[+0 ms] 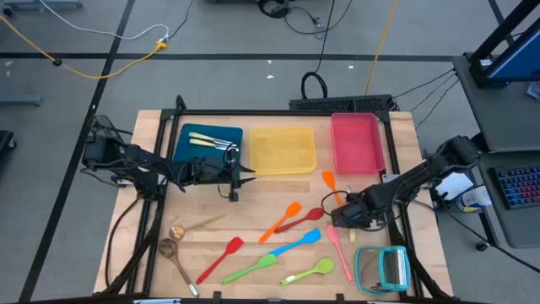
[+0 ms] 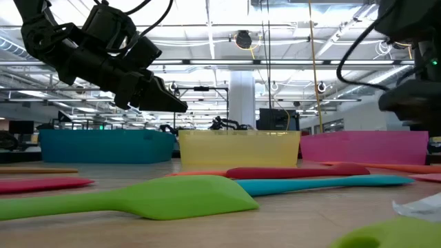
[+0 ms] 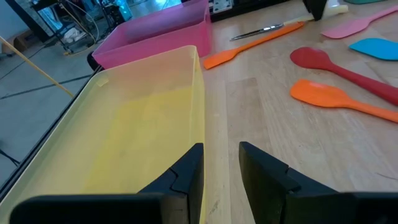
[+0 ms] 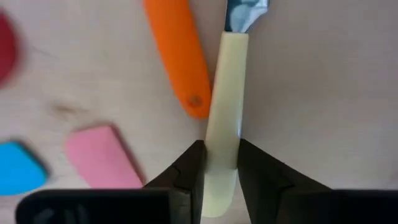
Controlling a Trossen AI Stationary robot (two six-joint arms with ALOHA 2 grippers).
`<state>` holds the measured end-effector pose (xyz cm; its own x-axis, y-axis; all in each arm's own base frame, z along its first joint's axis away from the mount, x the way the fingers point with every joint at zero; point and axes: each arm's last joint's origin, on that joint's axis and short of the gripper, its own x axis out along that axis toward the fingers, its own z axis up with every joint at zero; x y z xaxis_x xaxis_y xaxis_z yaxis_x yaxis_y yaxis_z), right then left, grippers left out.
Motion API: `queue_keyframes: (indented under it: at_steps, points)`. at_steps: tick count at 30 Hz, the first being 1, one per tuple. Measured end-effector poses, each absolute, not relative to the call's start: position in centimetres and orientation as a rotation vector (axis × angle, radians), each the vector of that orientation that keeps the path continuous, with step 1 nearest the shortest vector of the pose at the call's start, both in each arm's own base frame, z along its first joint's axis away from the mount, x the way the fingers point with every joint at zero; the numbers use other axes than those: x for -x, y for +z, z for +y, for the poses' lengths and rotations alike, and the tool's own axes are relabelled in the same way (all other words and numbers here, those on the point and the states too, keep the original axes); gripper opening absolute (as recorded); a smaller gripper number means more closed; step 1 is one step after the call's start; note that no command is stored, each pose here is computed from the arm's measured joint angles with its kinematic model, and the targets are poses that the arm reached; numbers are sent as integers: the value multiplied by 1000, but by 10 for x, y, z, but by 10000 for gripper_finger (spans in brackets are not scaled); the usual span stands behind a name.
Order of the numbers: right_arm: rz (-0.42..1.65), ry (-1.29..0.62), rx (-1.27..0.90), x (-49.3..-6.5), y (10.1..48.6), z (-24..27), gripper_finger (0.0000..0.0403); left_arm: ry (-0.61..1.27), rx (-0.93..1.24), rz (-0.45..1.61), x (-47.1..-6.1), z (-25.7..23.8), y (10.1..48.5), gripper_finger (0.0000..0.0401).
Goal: Pick & Place Kitchen Items
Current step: Put the yellow knife into the blue bin
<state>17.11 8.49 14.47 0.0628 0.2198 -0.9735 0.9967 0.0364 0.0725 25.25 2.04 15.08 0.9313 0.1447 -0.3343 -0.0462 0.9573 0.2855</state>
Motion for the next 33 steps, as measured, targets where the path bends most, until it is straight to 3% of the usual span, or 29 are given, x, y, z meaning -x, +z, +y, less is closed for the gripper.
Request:
queue_keyframes:
  at_steps: [12, 17, 25, 33]
  points:
    - [853, -702, -1196, -185, 177, 78, 70, 107, -233, 357, -253, 20, 151, 106]
    - [674, -489, -1012, -205, 190, 75, 68, 123, -136, 350, -253, 20, 151, 106]
    - [396, -453, -635, -233, 210, 38, 70, 12, -9, 340, -253, 14, 151, 106]
    - [248, -267, -432, -265, 214, 18, 72, -33, 9, 298, -255, 8, 155, 106]
